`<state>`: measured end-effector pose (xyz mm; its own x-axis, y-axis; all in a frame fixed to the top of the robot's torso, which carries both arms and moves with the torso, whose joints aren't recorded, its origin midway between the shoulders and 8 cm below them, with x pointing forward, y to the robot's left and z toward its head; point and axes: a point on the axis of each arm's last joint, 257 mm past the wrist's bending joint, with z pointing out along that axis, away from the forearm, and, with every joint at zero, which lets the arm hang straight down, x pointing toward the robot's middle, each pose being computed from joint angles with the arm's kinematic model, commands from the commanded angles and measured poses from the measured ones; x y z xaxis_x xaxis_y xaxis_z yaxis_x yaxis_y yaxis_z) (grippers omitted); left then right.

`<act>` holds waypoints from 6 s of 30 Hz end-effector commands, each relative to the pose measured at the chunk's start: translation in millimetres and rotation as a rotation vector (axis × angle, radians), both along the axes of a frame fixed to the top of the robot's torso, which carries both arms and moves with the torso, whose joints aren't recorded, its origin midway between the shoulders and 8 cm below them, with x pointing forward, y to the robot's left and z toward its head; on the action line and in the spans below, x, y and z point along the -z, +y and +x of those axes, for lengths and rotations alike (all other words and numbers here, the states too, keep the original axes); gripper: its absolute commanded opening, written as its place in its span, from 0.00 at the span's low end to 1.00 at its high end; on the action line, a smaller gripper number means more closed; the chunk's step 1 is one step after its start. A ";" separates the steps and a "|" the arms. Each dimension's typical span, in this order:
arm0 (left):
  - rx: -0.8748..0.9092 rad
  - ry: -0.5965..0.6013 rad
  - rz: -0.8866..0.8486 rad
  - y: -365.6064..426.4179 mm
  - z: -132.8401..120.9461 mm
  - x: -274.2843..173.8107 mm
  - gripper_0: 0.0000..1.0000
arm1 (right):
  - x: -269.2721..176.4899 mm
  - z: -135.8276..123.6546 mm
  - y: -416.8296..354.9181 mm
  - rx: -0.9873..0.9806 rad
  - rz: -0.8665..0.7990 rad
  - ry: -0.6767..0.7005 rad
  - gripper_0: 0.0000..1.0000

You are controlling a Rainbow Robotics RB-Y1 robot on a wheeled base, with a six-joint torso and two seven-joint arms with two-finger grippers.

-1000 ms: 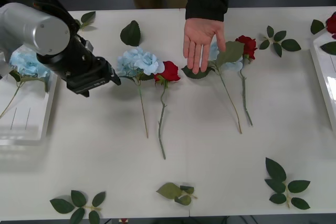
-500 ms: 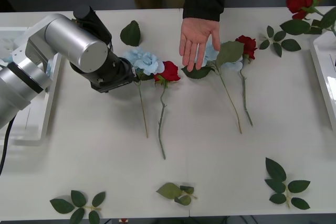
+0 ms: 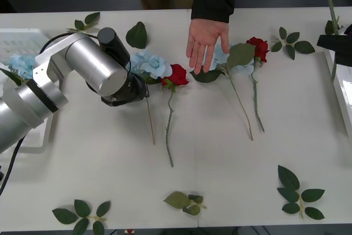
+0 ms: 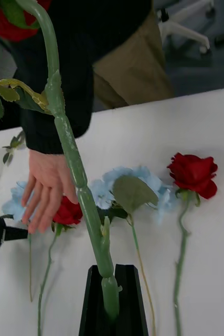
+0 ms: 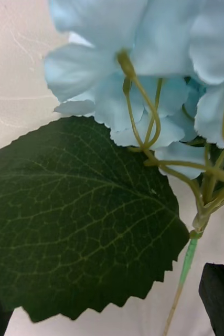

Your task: Place the red flowers into the right box and the blue flowers into the left box. If a person shows an open palm, hand one flower to the person first, then continue sorting.

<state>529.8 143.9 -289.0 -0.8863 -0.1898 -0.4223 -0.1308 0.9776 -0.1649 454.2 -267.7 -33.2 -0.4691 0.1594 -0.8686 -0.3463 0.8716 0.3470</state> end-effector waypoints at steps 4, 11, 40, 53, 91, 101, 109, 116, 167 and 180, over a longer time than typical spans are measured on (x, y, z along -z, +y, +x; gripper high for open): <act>-0.019 0.001 -0.019 -18.4 -11.4 17.7 1.00 | -28.9 -3.5 108.2 -0.083 -0.007 -0.192 0.00; 0.005 -0.009 0.010 -28.1 -15.9 26.2 1.00 | -17.1 6.4 169.5 -0.119 -0.059 -0.319 0.00; 0.019 -0.020 0.028 -32.7 -17.0 29.5 1.00 | -26.4 75.3 195.5 0.153 -0.010 -0.508 0.00; 0.024 -0.035 0.013 -35.5 -13.5 27.4 1.00 | -21.4 79.4 197.3 0.158 -0.012 -0.497 0.00; 0.022 -0.021 -0.002 -35.6 -15.7 28.7 1.00 | -5.1 71.4 177.6 0.159 -0.004 -0.451 1.00; 0.023 -0.021 -0.004 -36.3 -16.0 28.5 1.00 | 54.6 69.9 107.4 0.121 0.056 -0.041 1.00; 0.028 -0.032 0.023 -32.1 -15.2 31.6 1.00 | 123.9 75.6 17.4 0.206 -0.078 0.370 1.00; 0.029 -0.035 0.039 -27.9 -14.9 34.0 1.00 | 180.0 114.2 -35.4 0.227 -0.159 0.418 1.00; 0.008 0.064 0.273 68.6 -31.7 -30.5 0.00 | 271.8 197.8 8.4 0.290 -0.500 0.273 0.00; 0.081 0.228 0.268 224.2 -86.3 -213.8 0.00 | 214.1 191.0 0.3 0.297 -0.408 0.333 0.00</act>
<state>442.8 329.4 -115.0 -0.9820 0.0054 -0.1888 -0.0243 0.9877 0.1542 639.5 -262.9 -283.9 -0.7440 -0.0108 -0.6681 0.0042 0.9998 -0.0207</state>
